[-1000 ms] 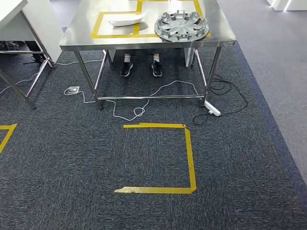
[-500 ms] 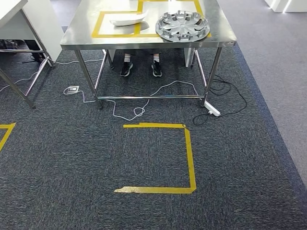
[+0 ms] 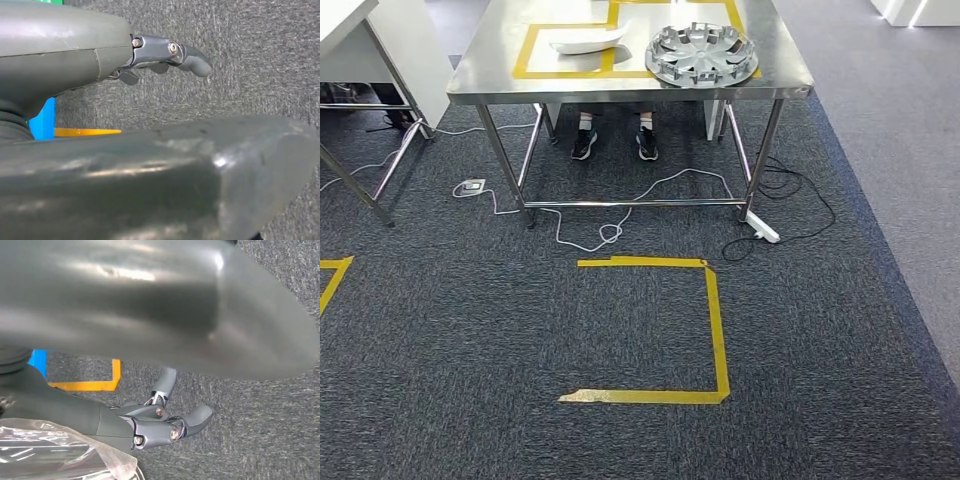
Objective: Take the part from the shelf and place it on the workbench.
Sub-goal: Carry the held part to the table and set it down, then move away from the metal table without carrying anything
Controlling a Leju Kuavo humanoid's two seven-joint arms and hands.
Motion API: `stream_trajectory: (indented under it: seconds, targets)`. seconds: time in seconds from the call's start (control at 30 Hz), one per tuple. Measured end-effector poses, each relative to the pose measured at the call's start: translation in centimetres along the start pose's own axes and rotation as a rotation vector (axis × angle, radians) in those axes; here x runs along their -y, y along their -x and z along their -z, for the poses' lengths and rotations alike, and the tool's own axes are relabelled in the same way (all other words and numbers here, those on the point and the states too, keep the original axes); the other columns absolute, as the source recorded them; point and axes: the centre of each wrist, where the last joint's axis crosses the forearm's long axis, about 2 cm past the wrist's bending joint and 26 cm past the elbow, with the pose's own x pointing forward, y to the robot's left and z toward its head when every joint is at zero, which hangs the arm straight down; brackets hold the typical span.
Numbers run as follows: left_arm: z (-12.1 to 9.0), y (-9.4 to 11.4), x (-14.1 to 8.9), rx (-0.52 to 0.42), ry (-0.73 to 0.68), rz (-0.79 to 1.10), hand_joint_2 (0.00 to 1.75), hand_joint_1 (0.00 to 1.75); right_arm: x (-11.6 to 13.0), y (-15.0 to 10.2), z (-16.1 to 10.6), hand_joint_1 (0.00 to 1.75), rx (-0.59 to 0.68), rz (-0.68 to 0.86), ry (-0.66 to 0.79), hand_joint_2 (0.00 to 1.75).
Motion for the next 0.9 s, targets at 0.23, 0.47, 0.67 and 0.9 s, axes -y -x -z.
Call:
stream_trajectory:
  seconds: [0.23, 0.47, 0.67, 0.9]
  targets:
    - [0.28, 0.05, -0.05, 0.000, 0.006, 0.004, 0.00, 0.00, -0.01, -0.21, 0.10, 0.00, 0.016, -0.075, 0.017, 0.00]
    - [0.44, 0.13, 0.00, 0.004, 0.008, 0.009, 0.00, 0.00, 0.00, -0.24, 0.09, 0.00, 0.012, -0.094, 0.022, 0.00]
    - [0.39, 0.40, 0.20, -0.006, 0.013, 0.015, 0.00, 0.00, 0.03, -0.18, 0.08, 0.00, 0.009, -0.094, 0.023, 0.00]
    - [0.59, 0.24, 0.28, -0.009, 0.015, 0.004, 0.00, 0.00, 0.00, -0.23, 0.13, 0.00, 0.013, -0.091, 0.022, 0.00]
